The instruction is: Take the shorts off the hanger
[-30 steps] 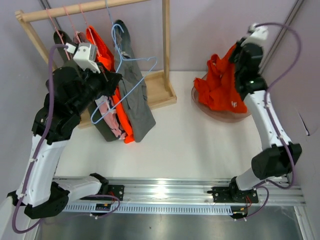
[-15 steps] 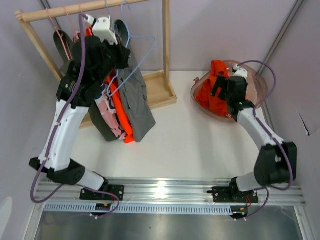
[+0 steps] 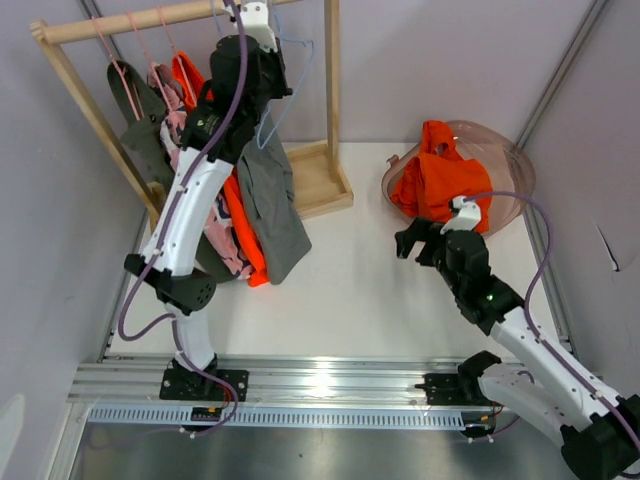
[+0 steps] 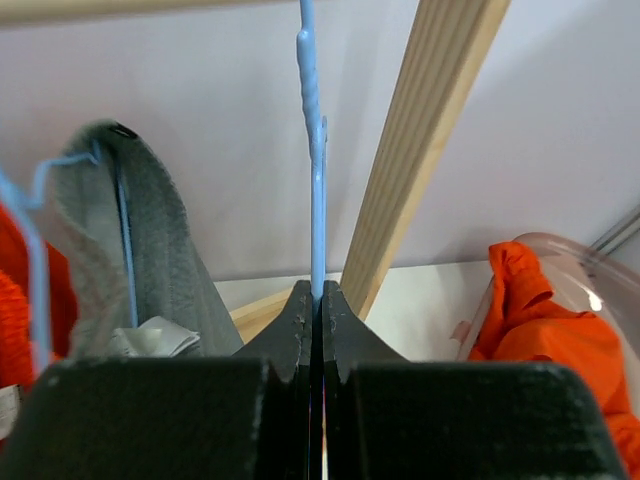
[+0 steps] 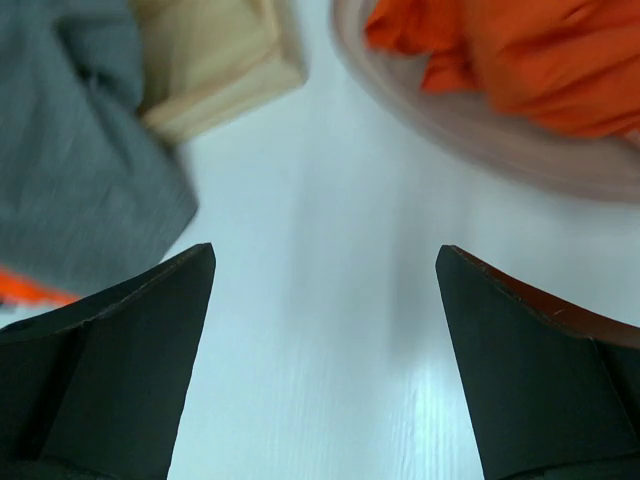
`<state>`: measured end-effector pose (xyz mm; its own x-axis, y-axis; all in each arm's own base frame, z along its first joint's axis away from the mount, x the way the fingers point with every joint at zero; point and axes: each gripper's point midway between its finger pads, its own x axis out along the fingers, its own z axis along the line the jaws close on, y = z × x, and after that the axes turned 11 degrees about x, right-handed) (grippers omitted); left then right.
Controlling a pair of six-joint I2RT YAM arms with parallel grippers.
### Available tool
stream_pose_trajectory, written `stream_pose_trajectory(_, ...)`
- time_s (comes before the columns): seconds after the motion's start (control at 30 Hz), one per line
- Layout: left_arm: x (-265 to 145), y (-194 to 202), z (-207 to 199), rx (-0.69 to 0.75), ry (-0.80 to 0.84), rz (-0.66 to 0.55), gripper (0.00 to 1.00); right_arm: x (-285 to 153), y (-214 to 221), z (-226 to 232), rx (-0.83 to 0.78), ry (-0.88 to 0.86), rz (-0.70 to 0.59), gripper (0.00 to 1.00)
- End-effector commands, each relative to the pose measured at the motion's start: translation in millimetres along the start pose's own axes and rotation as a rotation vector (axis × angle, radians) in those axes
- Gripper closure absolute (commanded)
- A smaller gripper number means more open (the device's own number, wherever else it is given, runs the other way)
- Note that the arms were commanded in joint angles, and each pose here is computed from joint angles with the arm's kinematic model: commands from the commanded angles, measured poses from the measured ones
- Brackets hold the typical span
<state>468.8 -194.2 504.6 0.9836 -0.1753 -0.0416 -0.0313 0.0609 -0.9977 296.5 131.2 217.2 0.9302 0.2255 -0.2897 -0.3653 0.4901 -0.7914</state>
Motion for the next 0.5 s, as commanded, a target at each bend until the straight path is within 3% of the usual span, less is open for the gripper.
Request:
stream_pose_trajectory(0.0, 13.3, -25.9, 17.3, -0.019, -0.07, -0.105, 1.0, -22.3, 16.2, 7.1, 0.011, 0.004, 0.019, 0.01)
stream_pose_trajectory(0.23, 38.4, -12.7, 43.9, -0.072, -0.107, -0.097, 1.0, -48.4, 45.3, 33.7, -0.025, -0.04, 0.045, 0.01)
stream_pose_trajectory(0.47, 33.8, 1.0, 40.1, -0.051, -0.077, -0.045, 1.0, -42.8, 52.5, 49.1, -0.048, -0.055, 0.055, 0.01)
